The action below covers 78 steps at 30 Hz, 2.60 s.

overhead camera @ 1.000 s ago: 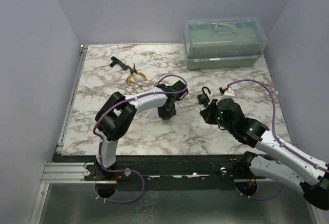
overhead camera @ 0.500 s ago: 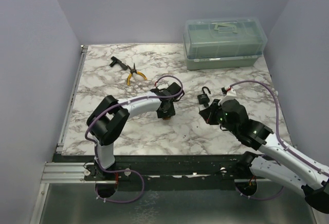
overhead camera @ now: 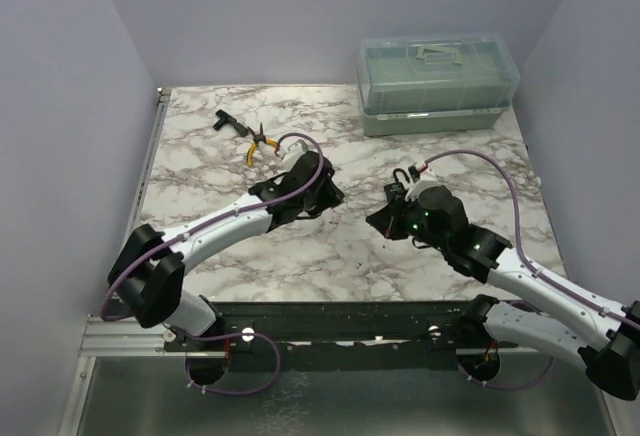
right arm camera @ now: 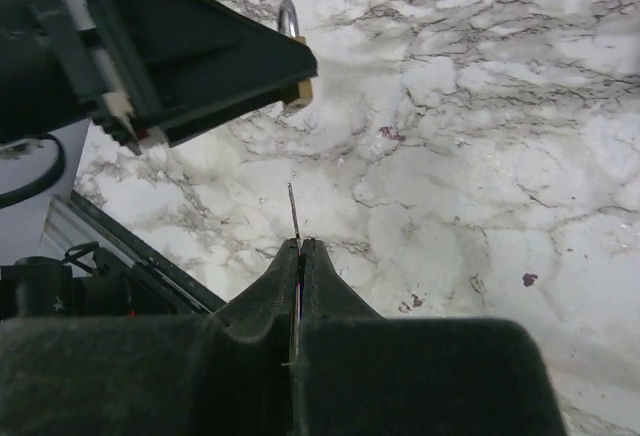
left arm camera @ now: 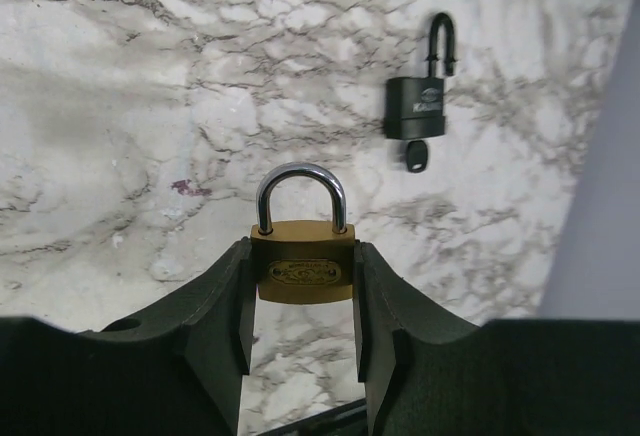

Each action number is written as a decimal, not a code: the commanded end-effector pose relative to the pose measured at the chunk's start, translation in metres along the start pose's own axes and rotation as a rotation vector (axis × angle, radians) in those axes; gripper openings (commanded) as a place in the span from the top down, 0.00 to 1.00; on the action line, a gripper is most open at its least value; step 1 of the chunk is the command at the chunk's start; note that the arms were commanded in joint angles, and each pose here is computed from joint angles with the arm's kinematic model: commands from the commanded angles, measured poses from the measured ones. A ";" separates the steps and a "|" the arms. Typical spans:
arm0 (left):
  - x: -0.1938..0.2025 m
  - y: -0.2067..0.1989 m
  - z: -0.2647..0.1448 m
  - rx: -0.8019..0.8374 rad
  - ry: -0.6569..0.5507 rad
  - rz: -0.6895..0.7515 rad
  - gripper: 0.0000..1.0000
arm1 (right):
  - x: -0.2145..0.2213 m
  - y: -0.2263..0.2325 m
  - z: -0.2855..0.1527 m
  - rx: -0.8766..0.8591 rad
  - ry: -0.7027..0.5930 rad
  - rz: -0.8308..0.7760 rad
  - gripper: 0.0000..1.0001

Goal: Unlock with the key

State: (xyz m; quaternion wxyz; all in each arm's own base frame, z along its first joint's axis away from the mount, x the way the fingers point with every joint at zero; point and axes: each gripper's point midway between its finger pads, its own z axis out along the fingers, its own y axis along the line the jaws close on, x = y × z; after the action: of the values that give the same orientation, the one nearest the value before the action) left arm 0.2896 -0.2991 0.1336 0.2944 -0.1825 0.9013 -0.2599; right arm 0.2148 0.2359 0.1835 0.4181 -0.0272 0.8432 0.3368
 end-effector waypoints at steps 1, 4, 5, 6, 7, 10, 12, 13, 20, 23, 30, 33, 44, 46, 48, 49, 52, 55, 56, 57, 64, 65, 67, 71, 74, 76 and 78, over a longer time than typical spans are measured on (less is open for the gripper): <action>-0.031 -0.015 -0.024 0.122 -0.084 -0.206 1.00 | -0.001 0.020 0.014 -0.088 0.025 -0.006 1.00; -0.041 -0.012 -0.037 0.171 -0.105 -0.297 1.00 | 0.005 0.025 0.024 -0.107 0.053 -0.009 1.00; -0.043 -0.011 -0.042 0.195 -0.111 -0.326 1.00 | 0.006 0.025 0.027 -0.110 0.059 -0.010 1.00; -0.044 -0.010 -0.044 0.215 -0.111 -0.348 1.00 | 0.007 0.027 0.030 -0.116 0.062 -0.012 1.00; -0.045 -0.010 -0.047 0.236 -0.110 -0.367 1.00 | 0.007 0.028 0.033 -0.119 0.066 -0.013 1.00; -0.045 -0.009 -0.053 0.264 -0.094 -0.400 1.00 | 0.003 0.038 0.040 -0.142 0.068 -0.021 1.00; -0.043 -0.009 -0.054 0.272 -0.082 -0.412 1.00 | 0.001 0.045 0.045 -0.160 0.071 -0.030 1.00; -0.041 -0.008 -0.054 0.275 -0.073 -0.416 1.00 | -0.002 0.050 0.048 -0.173 0.064 -0.036 1.00; -0.035 -0.011 -0.055 0.318 -0.042 -0.446 1.00 | 0.001 0.058 0.067 -0.178 0.093 -0.068 1.00; -0.032 -0.011 -0.053 0.322 -0.030 -0.446 1.00 | 0.002 0.060 0.071 -0.177 0.100 -0.080 1.00; -0.032 -0.014 -0.051 0.343 -0.029 -0.434 1.00 | 0.006 0.055 0.075 -0.158 0.112 -0.089 1.00; -0.031 -0.015 -0.049 0.343 -0.022 -0.430 1.00 | 0.006 0.053 0.076 -0.148 0.111 -0.087 1.00; -0.025 -0.008 -0.046 0.335 -0.015 -0.421 1.00 | -0.003 0.047 0.076 -0.104 0.078 -0.113 1.00; -0.025 -0.009 -0.046 0.337 -0.014 -0.419 1.00 | -0.004 0.047 0.076 -0.102 0.075 -0.113 1.00; -0.025 -0.010 -0.046 0.340 -0.013 -0.418 1.00 | -0.004 0.045 0.077 -0.094 0.073 -0.113 1.00; -0.025 -0.010 -0.046 0.341 -0.012 -0.418 1.00 | -0.005 0.046 0.077 -0.095 0.071 -0.113 1.00; -0.025 -0.011 -0.047 0.347 -0.010 -0.418 1.00 | -0.001 0.041 0.077 -0.077 0.086 -0.113 1.00; -0.025 -0.010 -0.048 0.348 -0.013 -0.422 1.00 | 0.002 0.039 0.076 -0.070 0.096 -0.111 1.00; -0.025 -0.010 -0.048 0.349 -0.014 -0.422 1.00 | 0.000 0.035 0.077 -0.048 0.082 -0.111 1.00; -0.025 -0.010 -0.049 0.350 -0.015 -0.421 1.00 | -0.001 0.035 0.077 -0.046 0.079 -0.111 1.00; -0.023 -0.008 -0.048 0.349 -0.007 -0.422 1.00 | -0.003 0.034 0.077 -0.041 0.071 -0.111 1.00; -0.023 -0.008 -0.048 0.351 -0.008 -0.422 1.00 | -0.003 0.035 0.077 -0.041 0.070 -0.111 1.00; -0.023 -0.009 -0.049 0.354 -0.008 -0.422 1.00 | -0.003 0.035 0.077 -0.044 0.070 -0.111 1.00; -0.024 -0.010 -0.048 0.358 -0.009 -0.420 1.00 | -0.002 0.037 0.079 -0.049 0.076 -0.110 1.00; -0.022 -0.010 -0.047 0.357 -0.006 -0.416 1.00 | -0.002 0.038 0.080 -0.056 0.079 -0.109 1.00; -0.022 -0.010 -0.046 0.358 -0.005 -0.417 1.00 | -0.002 0.040 0.081 -0.061 0.082 -0.109 1.00; -0.022 -0.011 -0.046 0.364 -0.007 -0.418 1.00 | -0.002 0.041 0.081 -0.065 0.084 -0.109 1.00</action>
State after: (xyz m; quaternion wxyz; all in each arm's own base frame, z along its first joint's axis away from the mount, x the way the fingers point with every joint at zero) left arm 0.2808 -0.2741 0.1728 0.2717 -0.3137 0.7919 -0.4479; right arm 0.2525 0.3085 0.1625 0.3877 -0.0966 0.8524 0.3372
